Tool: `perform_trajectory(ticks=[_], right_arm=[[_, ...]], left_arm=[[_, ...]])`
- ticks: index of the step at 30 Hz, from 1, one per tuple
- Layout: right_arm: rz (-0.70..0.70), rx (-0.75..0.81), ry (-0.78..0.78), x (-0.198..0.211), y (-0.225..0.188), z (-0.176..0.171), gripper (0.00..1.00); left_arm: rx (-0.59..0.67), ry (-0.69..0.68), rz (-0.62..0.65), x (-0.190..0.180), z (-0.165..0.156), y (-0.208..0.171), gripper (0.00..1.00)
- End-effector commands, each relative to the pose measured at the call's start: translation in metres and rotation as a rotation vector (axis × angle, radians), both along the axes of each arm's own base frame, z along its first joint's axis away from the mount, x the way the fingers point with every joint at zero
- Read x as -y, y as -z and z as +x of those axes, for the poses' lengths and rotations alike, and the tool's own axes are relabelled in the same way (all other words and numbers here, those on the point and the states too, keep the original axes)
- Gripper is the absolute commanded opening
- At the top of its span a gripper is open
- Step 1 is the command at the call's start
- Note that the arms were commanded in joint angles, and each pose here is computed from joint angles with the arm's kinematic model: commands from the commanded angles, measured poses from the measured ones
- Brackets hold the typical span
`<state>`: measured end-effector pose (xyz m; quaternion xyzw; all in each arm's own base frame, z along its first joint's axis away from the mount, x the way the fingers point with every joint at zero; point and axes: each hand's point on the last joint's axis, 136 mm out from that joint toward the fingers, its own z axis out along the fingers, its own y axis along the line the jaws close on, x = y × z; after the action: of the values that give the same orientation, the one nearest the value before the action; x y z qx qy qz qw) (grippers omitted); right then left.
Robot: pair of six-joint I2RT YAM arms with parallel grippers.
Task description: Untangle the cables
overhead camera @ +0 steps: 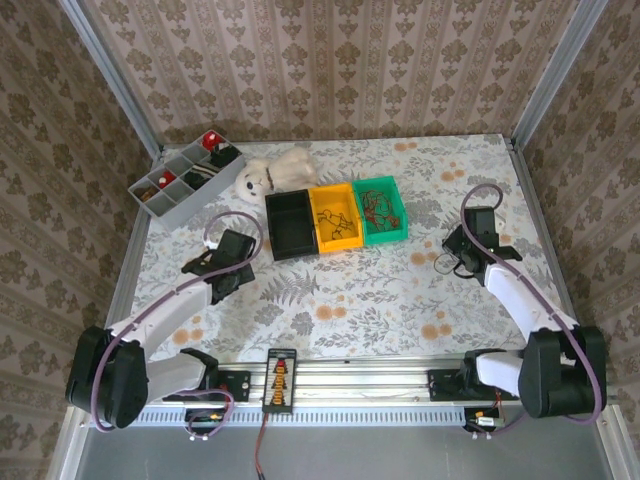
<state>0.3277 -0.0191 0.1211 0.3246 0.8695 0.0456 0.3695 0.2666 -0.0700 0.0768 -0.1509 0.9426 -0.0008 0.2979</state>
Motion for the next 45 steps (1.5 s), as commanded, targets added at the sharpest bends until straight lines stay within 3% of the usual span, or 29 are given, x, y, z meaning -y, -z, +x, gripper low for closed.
perform_trajectory(ticks=[1,9,18,25,32,39,45], right_arm=[[-0.038,0.234,-0.16,-0.03,-0.085,0.027,0.05],[-0.063,0.542,-0.453,-0.108,-0.23,0.047,0.07],[0.112,0.654,-0.681,-0.192,-0.279,0.094,0.08],[0.091,0.536,-0.756,-0.238,-0.234,0.129,0.08],[0.112,0.381,-0.827,-0.275,-0.163,0.134,0.08],[0.109,0.274,-0.739,-0.272,-0.114,0.148,0.08],[0.198,0.15,-0.774,-0.29,-0.071,0.146,0.09]], left_arm=[[0.084,-0.035,-0.068,0.004,0.007,-0.005,0.0],[0.098,-0.128,-0.079,-0.007,0.003,0.003,0.0],[0.038,-0.165,-0.064,-0.015,0.006,0.01,0.0],[0.021,-0.162,-0.063,-0.014,0.007,0.014,0.0],[0.019,-0.165,-0.064,-0.015,0.007,0.014,0.0],[0.013,-0.175,-0.07,-0.017,0.006,0.017,0.0],[0.014,-0.175,-0.069,-0.018,0.006,0.016,0.0]])
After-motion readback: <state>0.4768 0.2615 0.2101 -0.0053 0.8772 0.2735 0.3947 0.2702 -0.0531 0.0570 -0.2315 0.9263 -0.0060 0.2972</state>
